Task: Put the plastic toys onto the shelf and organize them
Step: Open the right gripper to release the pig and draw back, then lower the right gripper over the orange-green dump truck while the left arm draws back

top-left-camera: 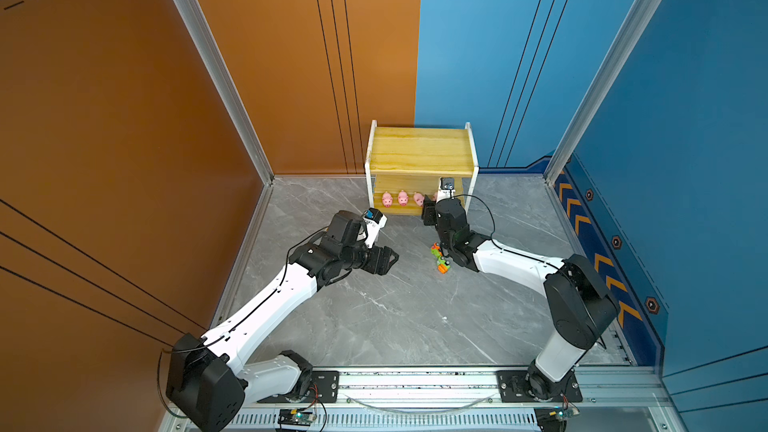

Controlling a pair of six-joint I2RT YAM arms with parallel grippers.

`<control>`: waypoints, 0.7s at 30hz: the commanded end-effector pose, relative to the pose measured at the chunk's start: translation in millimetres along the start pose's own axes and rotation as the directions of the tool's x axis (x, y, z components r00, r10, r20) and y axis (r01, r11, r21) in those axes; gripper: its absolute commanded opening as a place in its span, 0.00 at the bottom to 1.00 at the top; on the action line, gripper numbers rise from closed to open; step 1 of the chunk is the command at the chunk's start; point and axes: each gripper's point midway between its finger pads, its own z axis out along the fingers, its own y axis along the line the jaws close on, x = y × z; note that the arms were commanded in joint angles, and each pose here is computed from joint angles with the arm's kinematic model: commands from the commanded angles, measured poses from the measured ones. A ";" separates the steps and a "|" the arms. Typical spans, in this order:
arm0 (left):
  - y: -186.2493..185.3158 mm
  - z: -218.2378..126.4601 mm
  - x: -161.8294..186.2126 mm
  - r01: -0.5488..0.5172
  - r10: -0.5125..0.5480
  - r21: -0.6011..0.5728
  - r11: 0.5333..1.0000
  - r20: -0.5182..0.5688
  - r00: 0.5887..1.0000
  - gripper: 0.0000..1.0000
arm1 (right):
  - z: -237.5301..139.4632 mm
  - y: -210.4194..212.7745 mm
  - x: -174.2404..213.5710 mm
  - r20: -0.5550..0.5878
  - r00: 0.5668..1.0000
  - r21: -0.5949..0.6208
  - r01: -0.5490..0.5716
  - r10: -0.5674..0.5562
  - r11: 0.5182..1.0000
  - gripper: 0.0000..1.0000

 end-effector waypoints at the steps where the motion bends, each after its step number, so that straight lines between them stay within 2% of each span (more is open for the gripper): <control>1: -0.2 1.0 3.3 -0.017 0.017 -0.004 1.000 -0.001 1.000 0.79 | -16.2 -4.3 -2.0 -0.011 1.000 0.002 0.018 -0.018 1.000 0.67; 8: 3.5 1.9 4.0 -0.006 0.005 -0.016 1.000 -0.004 1.000 0.79 | -54.1 -12.8 10.8 -0.085 0.996 -0.033 0.039 -0.041 0.999 0.68; 10: 6.6 1.2 2.9 0.005 -0.004 -0.025 1.000 0.001 1.000 0.79 | -73.3 -2.9 24.9 -0.138 0.988 -0.088 0.051 -0.062 0.995 0.70; 14: 15.9 1.2 2.2 0.027 -0.027 -0.056 0.998 0.005 1.000 0.79 | -98.6 -13.8 51.6 -0.233 0.971 -0.119 0.022 -0.049 0.993 0.72; 21: 44.2 -8.6 -2.0 0.092 -0.086 -0.156 0.983 0.048 0.995 0.80 | -126.8 -40.1 93.8 -0.352 0.936 -0.115 -0.020 -0.022 0.993 0.77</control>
